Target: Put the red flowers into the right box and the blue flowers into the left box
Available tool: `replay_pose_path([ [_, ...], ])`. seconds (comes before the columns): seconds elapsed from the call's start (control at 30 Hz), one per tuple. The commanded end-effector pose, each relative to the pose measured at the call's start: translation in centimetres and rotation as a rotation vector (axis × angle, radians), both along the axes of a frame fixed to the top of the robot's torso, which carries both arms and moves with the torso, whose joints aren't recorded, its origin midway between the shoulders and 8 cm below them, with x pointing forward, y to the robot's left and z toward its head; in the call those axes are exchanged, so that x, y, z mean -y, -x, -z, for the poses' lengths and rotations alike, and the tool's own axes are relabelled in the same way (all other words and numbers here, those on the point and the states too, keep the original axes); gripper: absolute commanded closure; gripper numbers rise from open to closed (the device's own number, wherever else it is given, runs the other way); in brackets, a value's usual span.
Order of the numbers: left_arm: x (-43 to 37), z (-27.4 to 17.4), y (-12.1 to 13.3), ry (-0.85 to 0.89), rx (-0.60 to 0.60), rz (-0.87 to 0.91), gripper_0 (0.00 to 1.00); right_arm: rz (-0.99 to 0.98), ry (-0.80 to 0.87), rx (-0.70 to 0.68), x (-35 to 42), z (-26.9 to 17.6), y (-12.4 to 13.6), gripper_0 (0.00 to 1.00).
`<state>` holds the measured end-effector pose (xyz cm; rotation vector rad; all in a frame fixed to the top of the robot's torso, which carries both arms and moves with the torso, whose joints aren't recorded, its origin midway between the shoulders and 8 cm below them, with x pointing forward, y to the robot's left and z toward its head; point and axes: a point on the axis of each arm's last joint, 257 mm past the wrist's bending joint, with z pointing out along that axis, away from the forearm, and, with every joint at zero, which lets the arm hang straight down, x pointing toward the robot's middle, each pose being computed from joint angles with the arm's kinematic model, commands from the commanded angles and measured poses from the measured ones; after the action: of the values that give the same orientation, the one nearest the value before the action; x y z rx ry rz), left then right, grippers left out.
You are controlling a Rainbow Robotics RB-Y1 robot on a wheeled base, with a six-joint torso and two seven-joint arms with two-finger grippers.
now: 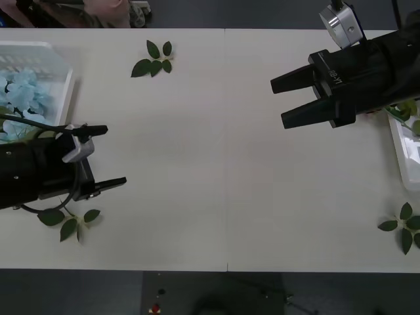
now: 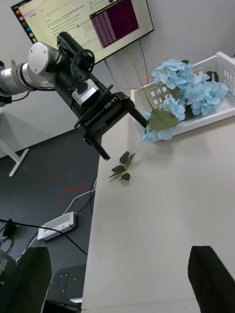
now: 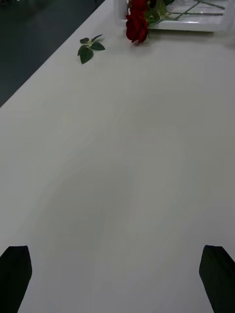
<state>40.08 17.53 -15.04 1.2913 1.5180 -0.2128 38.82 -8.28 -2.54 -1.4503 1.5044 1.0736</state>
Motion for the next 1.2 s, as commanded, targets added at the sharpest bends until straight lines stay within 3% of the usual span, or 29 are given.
replay_pose_path([
  [0.03,2.5,-4.0,-1.1,0.07,-0.001,0.025,0.0,-0.014,-0.003,0.043,-0.3,-1.4,0.0,0.19],
  [0.4,6.3,-8.4,1.3,0.133,-0.17,0.135,0.0,-0.014,-0.003,0.043,-0.3,-1.4,0.0,0.18],
  [0.87,9.3,-12.1,3.3,0.2,-0.16,0.22,0.0,-0.014,-0.003,0.043,-0.3,-1.4,0.0,0.18],
  [1.2,9.4,-12.8,2.9,0.224,-0.15,0.217,0.0,-0.014,-0.003,0.043,-0.3,-1.4,0.0,0.19],
])
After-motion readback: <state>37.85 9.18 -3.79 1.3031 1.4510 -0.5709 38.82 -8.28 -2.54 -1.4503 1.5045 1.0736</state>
